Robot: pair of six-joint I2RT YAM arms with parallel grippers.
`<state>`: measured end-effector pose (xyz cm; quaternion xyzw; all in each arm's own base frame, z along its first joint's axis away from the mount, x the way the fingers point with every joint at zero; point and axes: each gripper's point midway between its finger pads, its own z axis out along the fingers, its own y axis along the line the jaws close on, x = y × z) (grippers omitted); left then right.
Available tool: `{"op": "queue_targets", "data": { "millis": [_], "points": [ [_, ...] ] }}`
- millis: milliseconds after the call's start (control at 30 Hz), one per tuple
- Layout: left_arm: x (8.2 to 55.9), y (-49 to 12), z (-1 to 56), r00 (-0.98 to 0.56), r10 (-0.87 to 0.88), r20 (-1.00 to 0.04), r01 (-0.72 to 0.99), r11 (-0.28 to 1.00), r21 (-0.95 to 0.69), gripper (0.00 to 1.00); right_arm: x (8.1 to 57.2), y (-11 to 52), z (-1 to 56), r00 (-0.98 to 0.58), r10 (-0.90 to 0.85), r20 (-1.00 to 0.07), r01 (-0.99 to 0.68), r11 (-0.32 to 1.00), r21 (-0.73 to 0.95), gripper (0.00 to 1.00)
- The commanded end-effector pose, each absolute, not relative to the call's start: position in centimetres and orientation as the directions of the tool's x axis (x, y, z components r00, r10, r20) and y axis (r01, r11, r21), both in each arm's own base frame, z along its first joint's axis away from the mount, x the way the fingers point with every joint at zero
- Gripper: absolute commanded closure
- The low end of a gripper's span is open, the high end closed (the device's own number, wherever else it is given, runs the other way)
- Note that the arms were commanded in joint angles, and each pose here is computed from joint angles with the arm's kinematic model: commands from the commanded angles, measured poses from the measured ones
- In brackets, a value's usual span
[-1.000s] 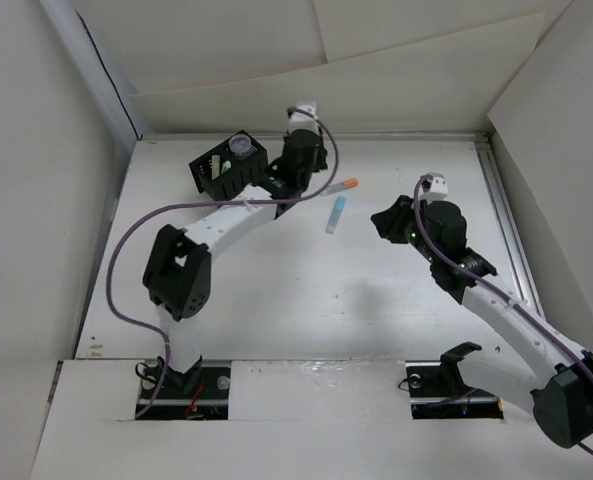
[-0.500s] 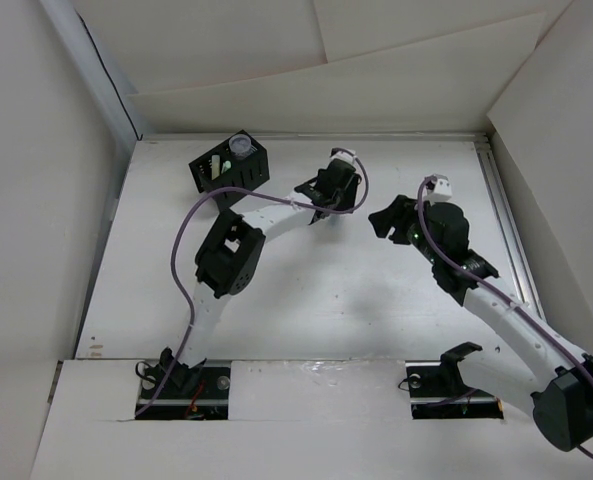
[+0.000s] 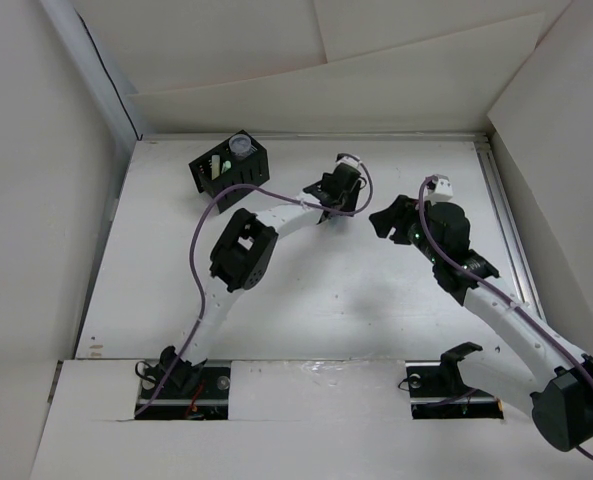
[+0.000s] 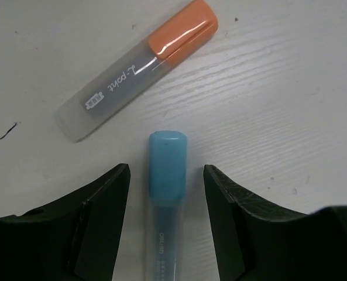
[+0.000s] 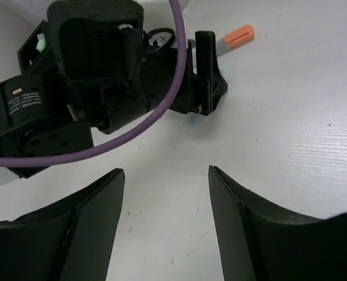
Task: Sort the stationery into containers
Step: Pick up the stationery from the center of the board.
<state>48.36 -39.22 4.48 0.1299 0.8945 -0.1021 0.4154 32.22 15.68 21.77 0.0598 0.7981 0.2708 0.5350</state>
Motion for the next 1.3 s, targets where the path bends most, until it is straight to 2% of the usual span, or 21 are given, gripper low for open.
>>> {"op": "queue_targets", "data": {
  "millis": [0, 433, 633, 733, 833, 867, 967, 1000, 1067, 1100, 1267],
  "points": [
    [49.4, -39.3, 6.6, -0.585, 0.15, -0.797, 0.314, 0.948, -0.052, 0.5, 32.4, 15.9, 23.2, -0.389, 0.404, -0.828, -0.227, 0.829, 0.511, 0.35],
    [50.3, -39.8, 4.0, -0.6, 0.165, -0.782, 0.306, 0.951, -0.034, 0.64, 32.4, 16.1, 23.4, -0.386, 0.405, -0.829, -0.238, 0.824, 0.514, 0.35],
    [50.5, -39.3, 5.0, -0.583, 0.164, -0.796, 0.291, 0.957, -0.016, 0.84, 32.3, 16.1, 23.7, -0.379, 0.408, -0.83, -0.242, 0.822, 0.515, 0.35],
    [49.7, -39.0, 5.5, -0.591, 0.144, -0.793, 0.287, 0.957, -0.04, 0.86, 32.2, 16.0, 23.3, -0.386, 0.405, -0.829, -0.238, 0.824, 0.514, 0.35],
    [48.7, -38.7, 8.7, -0.57, 0.096, -0.816, 0.293, 0.951, -0.093, 0.89, 32.0, 15.8, 23.9, -0.366, 0.414, -0.834, -0.239, 0.824, 0.514, 0.35],
    [48.4, -38.7, 12.2, -0.539, 0.05, -0.841, 0.297, 0.945, -0.135, 0.89, 32.0, 15.8, 23.9, -0.366, 0.414, -0.834, -0.239, 0.824, 0.514, 0.35],
    [47.4, -37.6, 14.8, -0.516, -0.013, -0.857, 0.302, 0.933, -0.195, 0.89, 32.0, 15.8, 23.9, -0.366, 0.414, -0.834, -0.239, 0.824, 0.514, 0.35],
    [47.9, -36.1, 17.9, -0.483, -0.056, -0.874, 0.294, 0.93, -0.222, 0.89, 32.0, 15.8, 23.9, -0.366, 0.414, -0.834, -0.239, 0.824, 0.514, 0.35],
    [48.0, -34.7, 19.5, -0.474, -0.103, -0.875, 0.272, 0.927, -0.256, 0.89, 32.0, 15.8, 23.9, -0.366, 0.414, -0.834, -0.239, 0.824, 0.514, 0.35],
    [48.1, -33.8, 22.0, -0.442, -0.133, -0.887, 0.269, 0.924, -0.272, 0.89, 32.0, 15.9, 23.9, -0.37, 0.412, -0.833, -0.246, 0.821, 0.515, 0.35],
    [51.5, -24.8, 27.3, -0.305, -0.277, -0.911, 0.062, 0.949, -0.31, 0.89, 31.8, 16.2, 23.9, -0.38, 0.407, -0.831, -0.261, 0.814, 0.519, 0.35]
  ]
}}
